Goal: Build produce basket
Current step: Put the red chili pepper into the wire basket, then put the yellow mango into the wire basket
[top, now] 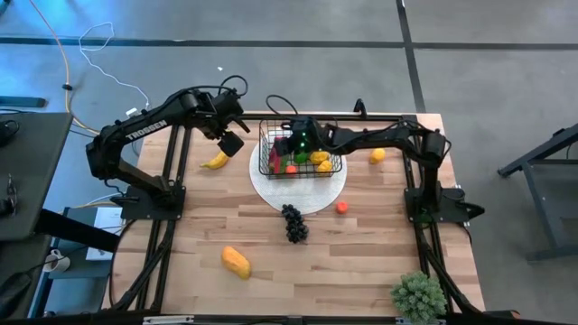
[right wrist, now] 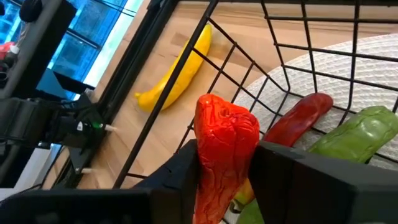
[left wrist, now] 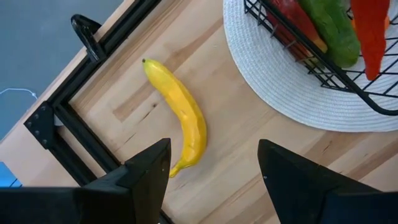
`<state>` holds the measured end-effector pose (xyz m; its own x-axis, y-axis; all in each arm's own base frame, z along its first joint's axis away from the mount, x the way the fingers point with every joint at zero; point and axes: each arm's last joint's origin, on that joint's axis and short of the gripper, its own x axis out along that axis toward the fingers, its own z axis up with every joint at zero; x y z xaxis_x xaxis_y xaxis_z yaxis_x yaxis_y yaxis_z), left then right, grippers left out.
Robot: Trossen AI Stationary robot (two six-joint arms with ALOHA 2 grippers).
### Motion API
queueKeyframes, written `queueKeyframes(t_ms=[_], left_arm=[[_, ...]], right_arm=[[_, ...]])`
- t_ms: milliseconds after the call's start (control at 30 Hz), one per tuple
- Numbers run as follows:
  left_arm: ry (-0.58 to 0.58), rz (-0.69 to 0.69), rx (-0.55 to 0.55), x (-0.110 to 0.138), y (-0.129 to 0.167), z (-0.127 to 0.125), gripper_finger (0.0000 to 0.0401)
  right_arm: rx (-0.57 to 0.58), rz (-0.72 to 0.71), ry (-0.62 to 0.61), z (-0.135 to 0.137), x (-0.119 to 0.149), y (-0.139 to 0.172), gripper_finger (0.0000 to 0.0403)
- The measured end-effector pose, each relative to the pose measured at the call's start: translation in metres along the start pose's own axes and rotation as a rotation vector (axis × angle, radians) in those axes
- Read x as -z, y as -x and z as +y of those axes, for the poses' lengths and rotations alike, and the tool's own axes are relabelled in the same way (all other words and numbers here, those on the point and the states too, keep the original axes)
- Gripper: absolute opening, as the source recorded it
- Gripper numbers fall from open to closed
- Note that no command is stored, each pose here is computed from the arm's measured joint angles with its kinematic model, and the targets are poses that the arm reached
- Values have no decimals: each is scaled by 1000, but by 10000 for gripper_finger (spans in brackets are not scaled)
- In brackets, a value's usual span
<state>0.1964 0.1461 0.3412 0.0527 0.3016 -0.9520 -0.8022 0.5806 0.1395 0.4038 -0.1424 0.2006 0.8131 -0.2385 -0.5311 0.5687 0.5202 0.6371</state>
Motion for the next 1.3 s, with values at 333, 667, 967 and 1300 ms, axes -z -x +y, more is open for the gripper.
queueKeyframes(t_ms=[333, 667, 967, 1300], left_arm=[[-20, 12, 30, 1, 0, -2, 232], [-128, 16, 73, 8, 5, -20, 232], [-337, 9, 183, 29, 20, -51, 232], [-527, 82, 260, 61, 35, -79, 232]], right_arm=[[-21, 22, -26, -7, -7, 1, 196], [-70, 24, -36, -6, -23, 16, 200], [-56, -20, -14, 13, -36, 55, 200], [82, -133, 49, 40, -33, 109, 200]])
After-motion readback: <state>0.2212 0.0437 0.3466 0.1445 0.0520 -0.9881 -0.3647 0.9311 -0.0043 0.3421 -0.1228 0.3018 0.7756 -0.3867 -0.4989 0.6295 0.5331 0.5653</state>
